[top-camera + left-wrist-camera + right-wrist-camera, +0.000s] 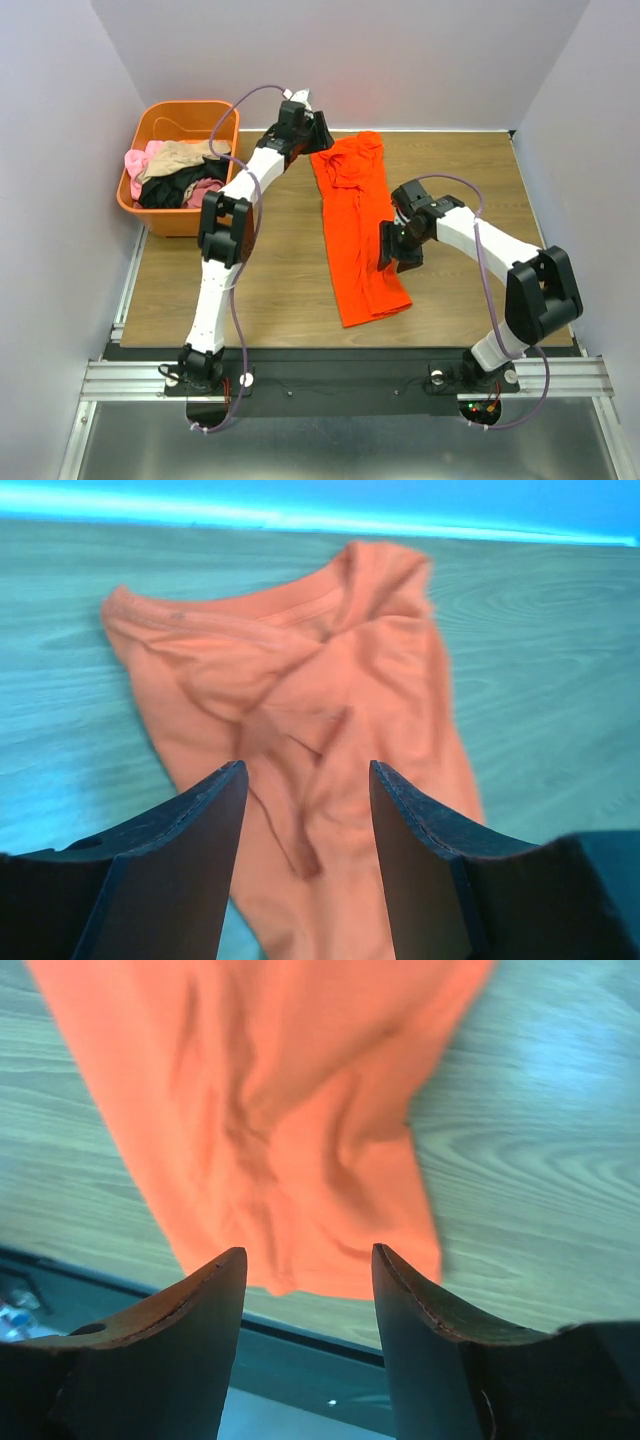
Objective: Fold and stack the t-shirts
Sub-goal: Fold the tshirt
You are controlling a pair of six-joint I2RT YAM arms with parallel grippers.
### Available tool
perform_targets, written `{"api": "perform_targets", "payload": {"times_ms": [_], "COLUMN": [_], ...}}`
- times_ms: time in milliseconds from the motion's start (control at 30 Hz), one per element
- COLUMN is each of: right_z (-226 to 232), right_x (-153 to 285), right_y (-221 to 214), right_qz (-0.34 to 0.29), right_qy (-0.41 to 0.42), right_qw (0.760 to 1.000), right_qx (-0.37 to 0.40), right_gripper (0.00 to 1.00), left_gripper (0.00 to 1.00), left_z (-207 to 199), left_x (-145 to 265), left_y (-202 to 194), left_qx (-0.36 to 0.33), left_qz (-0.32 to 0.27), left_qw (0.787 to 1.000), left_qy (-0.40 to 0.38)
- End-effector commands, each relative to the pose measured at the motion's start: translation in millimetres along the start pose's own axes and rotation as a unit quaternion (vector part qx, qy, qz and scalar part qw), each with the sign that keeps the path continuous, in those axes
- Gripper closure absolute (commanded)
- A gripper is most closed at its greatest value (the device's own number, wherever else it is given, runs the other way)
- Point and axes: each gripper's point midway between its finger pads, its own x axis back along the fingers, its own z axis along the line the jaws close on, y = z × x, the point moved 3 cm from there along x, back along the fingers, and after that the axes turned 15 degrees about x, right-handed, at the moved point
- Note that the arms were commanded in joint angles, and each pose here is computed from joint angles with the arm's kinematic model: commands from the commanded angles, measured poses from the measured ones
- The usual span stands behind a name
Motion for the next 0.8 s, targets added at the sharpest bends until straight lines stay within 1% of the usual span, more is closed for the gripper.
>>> {"api": "perform_targets", "payload": {"times_ms": [0, 33, 67, 100, 133, 167, 200, 233, 267, 300, 367, 400, 467, 533, 567, 667, 767], "right_z": [-18.4, -21.7, -23.8, -27.2, -27.9, -28.3, -28.6, -29.4, -29.7, -29.6, -31.3, -31.5, -30.1, -28.0, -28.4, -28.6, -28.0], "right_x": [-0.3, -0.7, -1.9, -3.2, -4.4, -4.6, -5.0, -6.5, -6.6, -7.1, -10.1, -10.7, -13.0, -14.5, -16.2, -20.1, -24.7], "right_y": [-22.8, -25.0, -27.3, -31.7, -32.8, -33.2, -34.7, -37.5, -39.8, -41.1, -50.3, -52.6, -58.2, -61.1, -64.0, -69.5, -77.2], "right_qz": [0.022, 0.021, 0.023, 0.027, 0.027, 0.026, 0.027, 0.03, 0.032, 0.033, 0.042, 0.042, 0.046, 0.048, 0.051, 0.056, 0.06], "right_qy": [-0.056, -0.064, -0.069, -0.076, -0.076, -0.075, -0.075, -0.075, -0.074, -0.072, -0.07, -0.069, -0.059, -0.049, -0.048, -0.043, -0.033], "right_qw": [0.998, 0.998, 0.997, 0.997, 0.997, 0.997, 0.997, 0.997, 0.997, 0.997, 0.997, 0.997, 0.997, 0.998, 0.998, 0.998, 0.998], "right_qx": [-0.003, -0.001, -0.001, 0.002, 0.003, 0.007, 0.008, 0.008, 0.01, 0.009, 0.006, 0.006, 0.004, 0.003, 0.001, -0.001, -0.006], "right_gripper": [0.41, 0.41, 0.41, 0.41, 0.41, 0.41, 0.41, 0.41, 0.41, 0.41, 0.41, 0.41, 0.42, 0.42, 0.42, 0.44, 0.49], "left_gripper": [0.37, 0.37, 0.37, 0.37, 0.37, 0.37, 0.37, 0.37, 0.37, 0.37, 0.37, 0.37, 0.37, 0.37, 0.37, 0.37, 0.37], "left_z": [-82.7, -69.1, -65.7, -71.8, -68.2, -47.2, -43.4, -47.4, -29.6, -31.9, -24.3, -18.7, -10.3, -13.0, -6.0, -1.9, -2.2], "left_x": [85.3, 86.0, 92.8, 111.7, 119.5, 123.8, 132.5, 149.8, 157.2, 171.6, 184.7, 195.8, 210.6, 220.8, 226.4, 237.9, 244.1], "left_y": [27.9, -7.3, -19.5, -20.8, -32.9, -66.2, -76.0, -77.8, -104.1, -106.3, -125.0, -144.6, -171.6, -193.8, -206.6, -221.2, -222.9], "left_qx": [-0.08, -0.09, -0.096, -0.103, -0.104, -0.102, -0.098, -0.096, -0.085, -0.081, -0.072, -0.067, -0.057, -0.059, -0.059, -0.055, -0.055], "left_qz": [-0.028, 0.016, 0.029, 0.026, 0.038, 0.074, 0.082, 0.08, 0.11, 0.112, 0.133, 0.156, 0.192, 0.219, 0.237, 0.258, 0.262], "left_qw": [0.995, 0.995, 0.995, 0.994, 0.994, 0.992, 0.992, 0.992, 0.99, 0.99, 0.988, 0.985, 0.979, 0.973, 0.969, 0.963, 0.962], "left_qy": [-0.053, -0.028, -0.018, -0.015, -0.009, 0.013, 0.017, 0.012, 0.03, 0.025, 0.03, 0.033, 0.039, 0.036, 0.045, 0.05, 0.049]}}
